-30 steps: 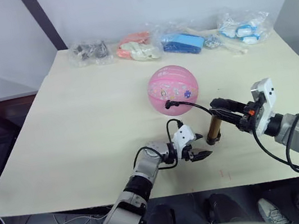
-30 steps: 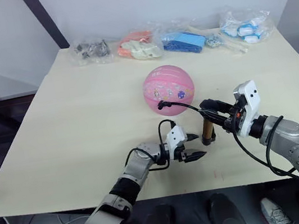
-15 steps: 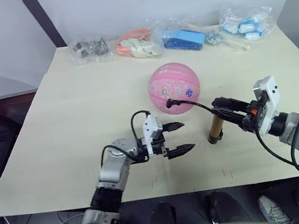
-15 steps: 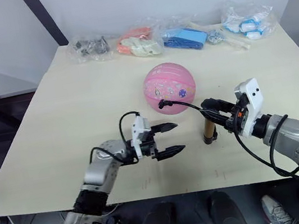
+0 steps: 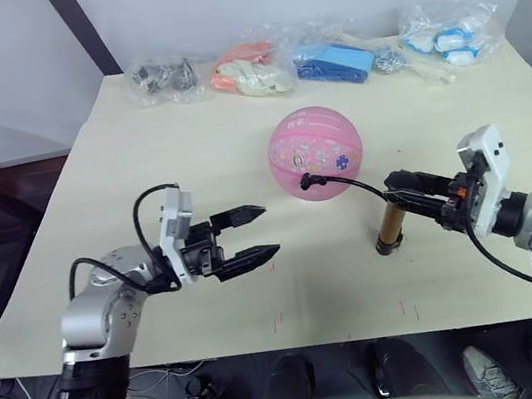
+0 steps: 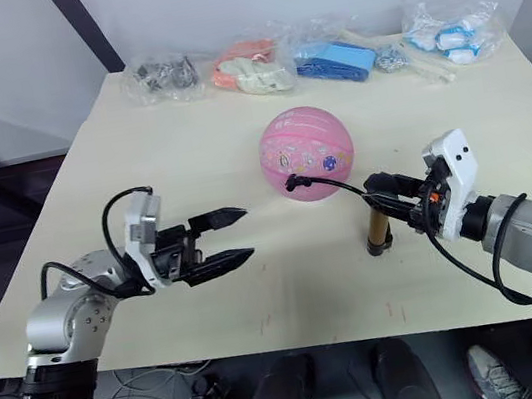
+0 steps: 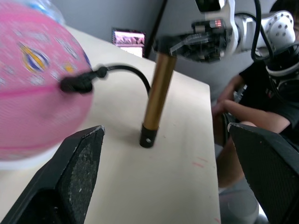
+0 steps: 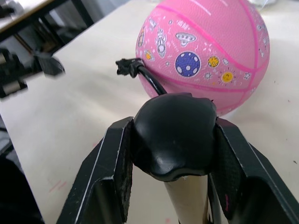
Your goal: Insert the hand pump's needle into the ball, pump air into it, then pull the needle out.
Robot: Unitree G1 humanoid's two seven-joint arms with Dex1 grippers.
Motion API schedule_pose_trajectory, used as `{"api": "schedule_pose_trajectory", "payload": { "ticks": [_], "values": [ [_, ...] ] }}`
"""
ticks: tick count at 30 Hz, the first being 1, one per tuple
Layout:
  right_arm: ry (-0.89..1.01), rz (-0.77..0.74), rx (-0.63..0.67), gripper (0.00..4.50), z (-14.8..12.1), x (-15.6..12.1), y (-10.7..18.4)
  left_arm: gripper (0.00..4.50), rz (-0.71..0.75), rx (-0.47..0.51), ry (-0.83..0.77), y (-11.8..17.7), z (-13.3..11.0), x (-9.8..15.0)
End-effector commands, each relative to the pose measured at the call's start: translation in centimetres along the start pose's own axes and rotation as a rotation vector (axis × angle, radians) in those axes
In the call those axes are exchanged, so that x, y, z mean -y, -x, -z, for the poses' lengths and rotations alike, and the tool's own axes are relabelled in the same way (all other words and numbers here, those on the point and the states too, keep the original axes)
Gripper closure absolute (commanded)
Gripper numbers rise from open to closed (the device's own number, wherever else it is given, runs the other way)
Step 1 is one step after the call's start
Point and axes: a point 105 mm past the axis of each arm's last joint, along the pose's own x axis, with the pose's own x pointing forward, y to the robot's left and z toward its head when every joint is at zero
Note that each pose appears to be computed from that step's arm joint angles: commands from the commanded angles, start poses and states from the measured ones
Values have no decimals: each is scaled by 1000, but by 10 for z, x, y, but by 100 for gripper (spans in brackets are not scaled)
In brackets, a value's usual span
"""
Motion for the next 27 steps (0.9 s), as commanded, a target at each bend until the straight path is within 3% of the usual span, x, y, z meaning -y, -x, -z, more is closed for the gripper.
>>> {"api": "schedule_pose_trajectory", "payload": {
  "ticks": [1, 7, 10, 13, 17, 27],
  "values": [
    [43, 79, -51, 278, -7, 8, 8, 0, 1, -6, -28, 10, -8, 0],
    [184, 24, -122, 278, -31, -14, 3, 0, -6, 1, -48, 10, -7, -4],
    [302, 56, -268, 278, -26, -15, 0, 0, 5, 6, -46, 12, -9, -3],
    [358, 8, -332, 278, -26, -26, -4, 0, 13, 9, -40, 15, -10, -3],
    [386, -44, -407, 278, -26, -34, -10, 0, 86, 85, -30, 20, -15, 5],
    [504, -76, -616, 278, 3, -41, -36, 0, 69, 71, -39, 29, -5, 1]
  ]
}}
